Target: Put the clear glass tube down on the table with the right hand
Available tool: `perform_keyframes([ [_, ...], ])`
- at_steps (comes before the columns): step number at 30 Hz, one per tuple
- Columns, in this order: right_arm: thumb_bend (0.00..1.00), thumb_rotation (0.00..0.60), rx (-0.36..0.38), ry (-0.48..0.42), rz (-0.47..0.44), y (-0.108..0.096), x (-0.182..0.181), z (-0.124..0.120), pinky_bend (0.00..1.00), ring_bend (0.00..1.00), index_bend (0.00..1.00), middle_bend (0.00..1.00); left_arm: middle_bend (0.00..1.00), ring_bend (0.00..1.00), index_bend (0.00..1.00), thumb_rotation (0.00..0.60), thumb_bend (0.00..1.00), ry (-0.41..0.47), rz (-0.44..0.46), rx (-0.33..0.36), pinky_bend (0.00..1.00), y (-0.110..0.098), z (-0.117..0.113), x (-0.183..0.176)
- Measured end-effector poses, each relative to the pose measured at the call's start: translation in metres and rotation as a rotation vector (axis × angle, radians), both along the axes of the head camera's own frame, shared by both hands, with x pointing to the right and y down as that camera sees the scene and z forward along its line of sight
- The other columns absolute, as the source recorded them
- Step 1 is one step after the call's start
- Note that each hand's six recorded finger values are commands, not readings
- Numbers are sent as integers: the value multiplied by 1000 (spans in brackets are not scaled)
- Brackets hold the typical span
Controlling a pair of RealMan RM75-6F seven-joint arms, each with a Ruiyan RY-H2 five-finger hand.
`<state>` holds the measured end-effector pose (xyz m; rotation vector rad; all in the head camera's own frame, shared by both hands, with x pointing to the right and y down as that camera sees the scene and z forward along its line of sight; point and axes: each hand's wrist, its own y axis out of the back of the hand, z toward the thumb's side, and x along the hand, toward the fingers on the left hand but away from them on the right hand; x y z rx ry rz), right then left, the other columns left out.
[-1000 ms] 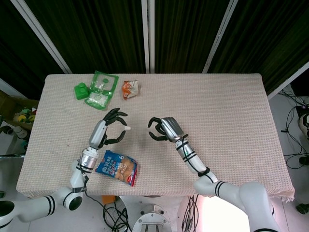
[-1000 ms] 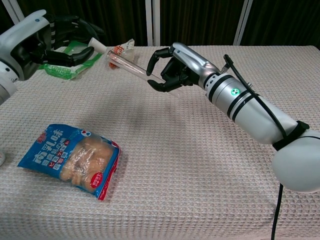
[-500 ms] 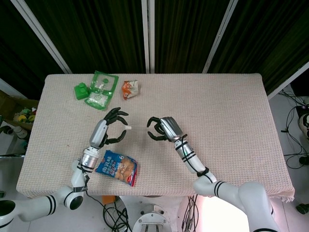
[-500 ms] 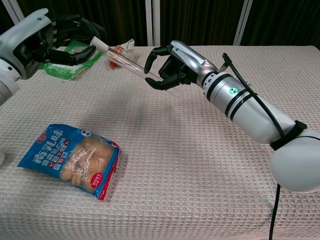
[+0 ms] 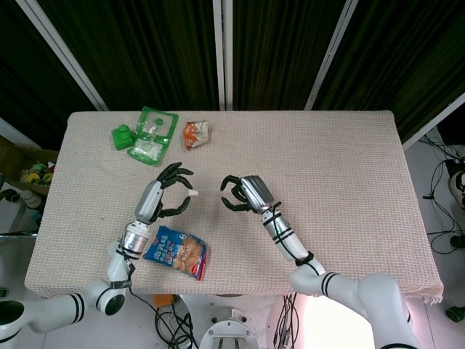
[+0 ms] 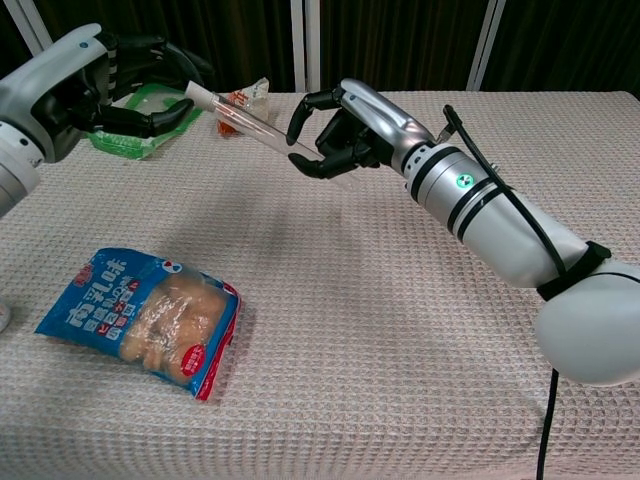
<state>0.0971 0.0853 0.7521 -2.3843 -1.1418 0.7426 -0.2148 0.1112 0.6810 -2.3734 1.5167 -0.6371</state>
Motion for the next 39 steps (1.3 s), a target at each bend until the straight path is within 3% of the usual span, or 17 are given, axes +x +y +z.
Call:
perform_keyframes([
  [8, 672, 600, 0, -6, 3, 1, -6, -2, 1000, 1000, 917, 1000, 266, 109, 616, 600, 523, -66, 17, 34, 132, 0, 2, 0],
  [22, 685, 600, -4, -1, 5, 1, -7, -1, 1000, 1000, 920, 1000, 263, 109, 611, 600, 522, -72, 30, 25, 132, 3, 7, 5],
  [24, 685, 600, -3, 4, 4, 1, -7, -1, 1000, 1000, 920, 1000, 254, 108, 563, 597, 517, -75, 30, 29, 132, 2, 7, 5],
  [28, 685, 600, 4, 25, 1, 1, -2, 0, 1000, 1000, 921, 1000, 213, 97, 359, 568, 450, -83, 34, 28, 130, 2, 6, 2],
  [33, 686, 600, 14, 50, 0, 0, 5, 0, 1000, 1000, 921, 1000, 182, 87, 294, 495, 363, -97, 32, 36, 126, 1, 3, -4],
  [39, 687, 600, 29, 96, -10, -3, 10, -1, 1000, 1000, 922, 1000, 180, 85, 280, 438, 328, -136, 44, 48, 125, 0, -2, -15],
])
